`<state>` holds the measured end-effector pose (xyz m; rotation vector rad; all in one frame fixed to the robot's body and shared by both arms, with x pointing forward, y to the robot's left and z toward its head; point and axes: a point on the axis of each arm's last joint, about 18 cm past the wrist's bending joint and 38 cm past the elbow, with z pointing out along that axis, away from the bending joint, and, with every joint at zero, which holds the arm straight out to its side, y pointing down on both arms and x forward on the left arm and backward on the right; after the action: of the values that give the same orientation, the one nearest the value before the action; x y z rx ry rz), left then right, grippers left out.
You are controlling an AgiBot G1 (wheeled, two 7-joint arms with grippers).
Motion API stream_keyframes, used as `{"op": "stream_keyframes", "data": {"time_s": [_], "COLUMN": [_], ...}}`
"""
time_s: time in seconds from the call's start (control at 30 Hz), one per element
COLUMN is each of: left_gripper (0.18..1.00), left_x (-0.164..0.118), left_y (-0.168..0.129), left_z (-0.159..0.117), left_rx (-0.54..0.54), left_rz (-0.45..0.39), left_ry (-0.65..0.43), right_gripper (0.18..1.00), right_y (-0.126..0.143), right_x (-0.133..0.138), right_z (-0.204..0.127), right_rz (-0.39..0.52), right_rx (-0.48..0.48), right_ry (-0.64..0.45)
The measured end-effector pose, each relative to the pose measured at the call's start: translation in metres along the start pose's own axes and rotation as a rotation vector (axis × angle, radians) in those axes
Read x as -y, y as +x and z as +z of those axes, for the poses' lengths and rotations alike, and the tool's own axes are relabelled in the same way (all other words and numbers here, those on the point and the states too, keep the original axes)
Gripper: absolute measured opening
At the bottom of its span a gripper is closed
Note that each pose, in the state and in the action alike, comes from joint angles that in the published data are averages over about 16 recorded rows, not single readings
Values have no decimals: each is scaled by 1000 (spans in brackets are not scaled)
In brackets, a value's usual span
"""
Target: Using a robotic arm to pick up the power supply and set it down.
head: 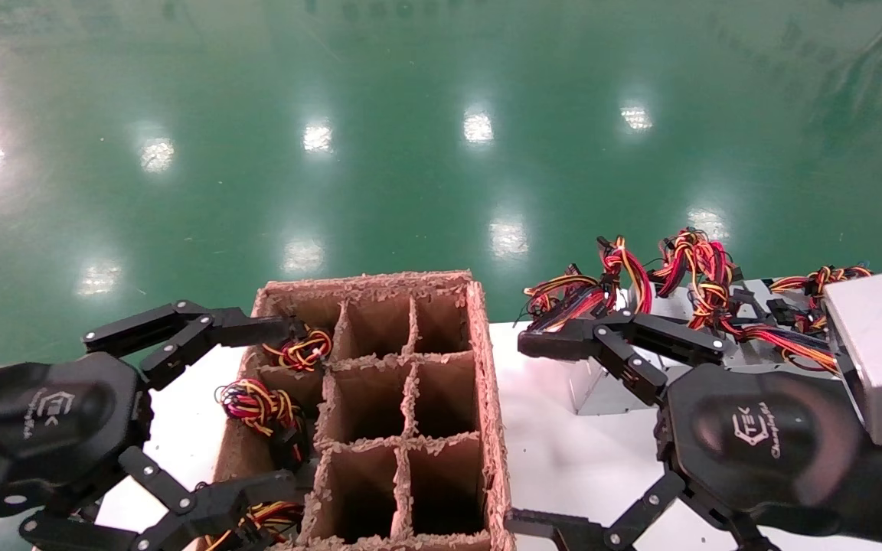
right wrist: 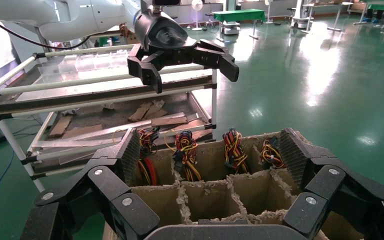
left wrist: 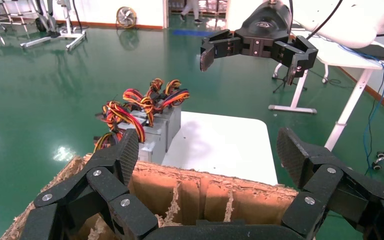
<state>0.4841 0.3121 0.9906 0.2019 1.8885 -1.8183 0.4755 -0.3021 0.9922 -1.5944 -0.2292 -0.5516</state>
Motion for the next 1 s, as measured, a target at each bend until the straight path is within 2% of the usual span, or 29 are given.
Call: {"op": "stream_keyframes", "data": {"time_s": [1.0], "left_gripper": [1000], "left_x": [0], "left_y": [0], "left_z": [0], "left_rx": [0], "left_rz": [0], "left_ry": [0], "right_gripper": [1001], "right_y": [0], "right_x": [0], "right_z": [0], "right_rz": [0], "right_rx": [0], "right_ry": [0]}}
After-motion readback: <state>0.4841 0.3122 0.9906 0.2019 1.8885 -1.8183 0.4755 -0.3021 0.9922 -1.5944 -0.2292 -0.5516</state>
